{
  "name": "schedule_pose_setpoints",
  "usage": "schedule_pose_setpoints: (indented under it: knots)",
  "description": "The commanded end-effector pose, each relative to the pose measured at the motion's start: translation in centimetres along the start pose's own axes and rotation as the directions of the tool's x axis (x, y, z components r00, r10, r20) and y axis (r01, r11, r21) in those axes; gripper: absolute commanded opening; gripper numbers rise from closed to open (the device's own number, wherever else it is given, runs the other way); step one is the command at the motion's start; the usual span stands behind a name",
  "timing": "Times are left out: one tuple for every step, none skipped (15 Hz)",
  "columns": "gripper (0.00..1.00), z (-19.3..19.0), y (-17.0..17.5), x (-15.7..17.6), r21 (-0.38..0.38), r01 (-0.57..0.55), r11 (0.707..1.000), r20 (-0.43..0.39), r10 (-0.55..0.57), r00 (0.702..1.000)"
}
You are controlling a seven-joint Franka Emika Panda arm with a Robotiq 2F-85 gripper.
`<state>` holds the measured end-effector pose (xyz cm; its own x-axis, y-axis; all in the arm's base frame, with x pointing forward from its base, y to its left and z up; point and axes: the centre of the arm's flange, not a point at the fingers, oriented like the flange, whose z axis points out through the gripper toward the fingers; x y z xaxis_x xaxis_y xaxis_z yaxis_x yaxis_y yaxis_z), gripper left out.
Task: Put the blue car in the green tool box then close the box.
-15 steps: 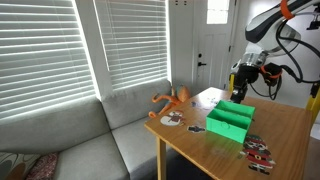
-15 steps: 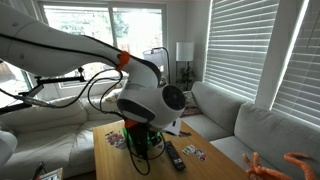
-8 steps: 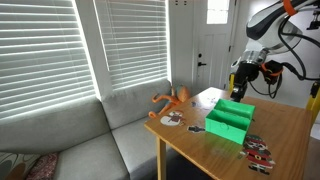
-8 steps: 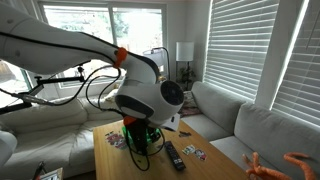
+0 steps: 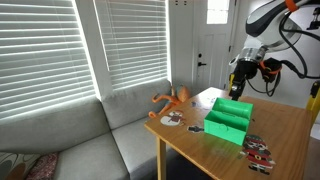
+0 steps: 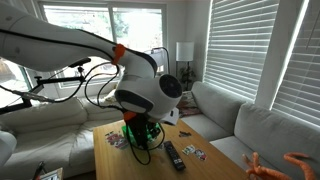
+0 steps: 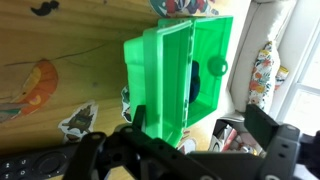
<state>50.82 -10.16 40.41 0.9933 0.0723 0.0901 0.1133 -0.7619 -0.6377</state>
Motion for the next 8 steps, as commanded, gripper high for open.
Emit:
schedule_pose_setpoints:
  knots:
    - [1.00,-0.7,-2.1,0.2,-0.023,0.030,0.999,0.017,-0.029,0.999]
    - [1.00,-0.7,-2.5,0.3,-0.038,0.039,0.999,0.022,-0.038,0.999]
    - [1.00,-0.8,-3.0,0.4,-0.045,0.048,0.998,0.029,-0.047,0.998]
    - [1.00,-0.7,-3.4,0.4,-0.055,0.058,0.997,0.037,-0.056,0.998]
    - [1.00,-0.7,-3.8,0.5,-0.064,0.068,0.996,0.047,-0.065,0.997]
    - [1.00,-0.6,-4.2,0.6,-0.075,0.077,0.994,0.058,-0.073,0.996]
    - [1.00,-0.5,-4.5,0.7,-0.083,0.085,0.993,0.067,-0.080,0.995]
    - [1.00,-0.3,-4.9,0.8,-0.093,0.095,0.991,0.077,-0.088,0.993]
